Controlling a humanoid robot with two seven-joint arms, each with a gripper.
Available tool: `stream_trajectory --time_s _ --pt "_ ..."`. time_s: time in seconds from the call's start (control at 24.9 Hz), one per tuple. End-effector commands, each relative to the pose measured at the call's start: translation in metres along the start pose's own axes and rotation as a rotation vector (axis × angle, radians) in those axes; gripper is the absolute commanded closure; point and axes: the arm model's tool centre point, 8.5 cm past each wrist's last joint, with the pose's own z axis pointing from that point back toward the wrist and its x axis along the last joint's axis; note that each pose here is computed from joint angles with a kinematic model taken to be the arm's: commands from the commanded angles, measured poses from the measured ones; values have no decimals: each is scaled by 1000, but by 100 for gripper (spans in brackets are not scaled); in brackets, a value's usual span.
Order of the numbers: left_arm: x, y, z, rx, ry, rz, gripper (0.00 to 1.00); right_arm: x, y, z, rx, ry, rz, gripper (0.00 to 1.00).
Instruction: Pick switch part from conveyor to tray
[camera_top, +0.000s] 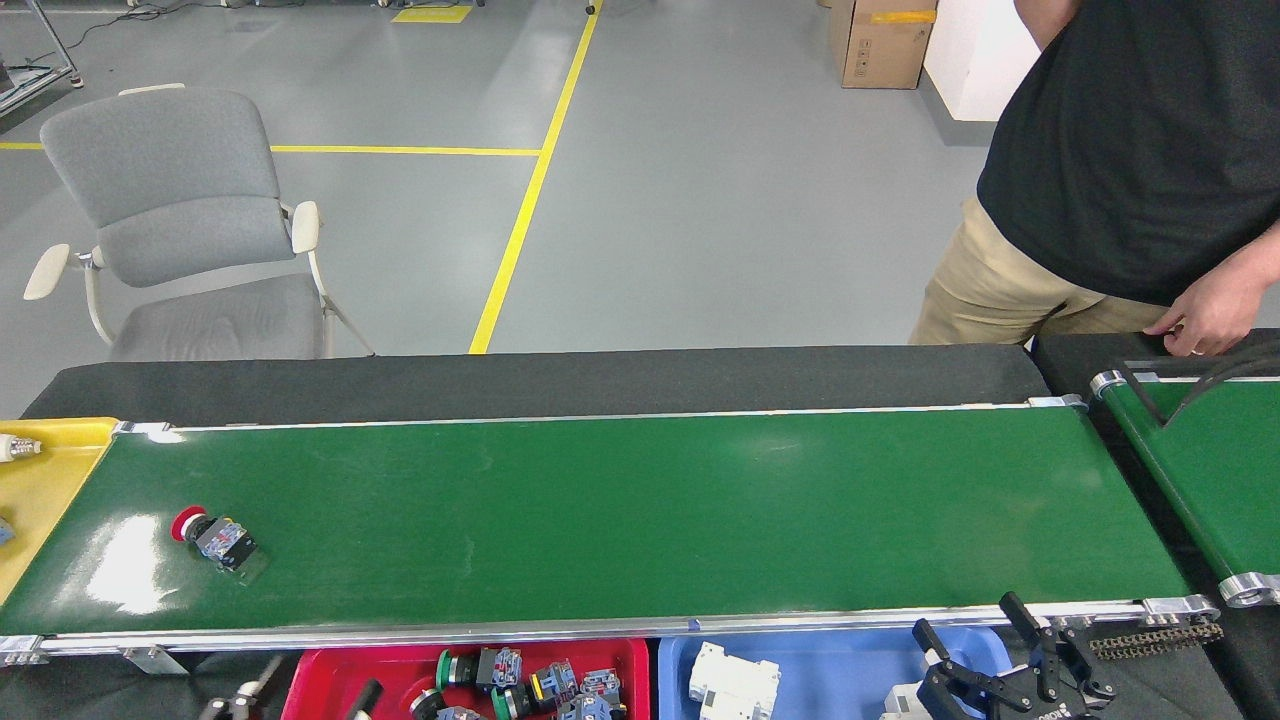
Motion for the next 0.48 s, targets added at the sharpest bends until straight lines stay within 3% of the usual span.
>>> stream_trajectory --time_s 0.0,0.2,0.44 --pt "-25 5 3 12 95 -22 0 -1 -7 -2 -21 3 5 0" --pt "-38 9 -8 21 110 -38 0 -1 -7 -2 -22 3 4 0" --pt "-77 26 -58 11 195 -95 0 0 -7 -2 -21 0 5 0"
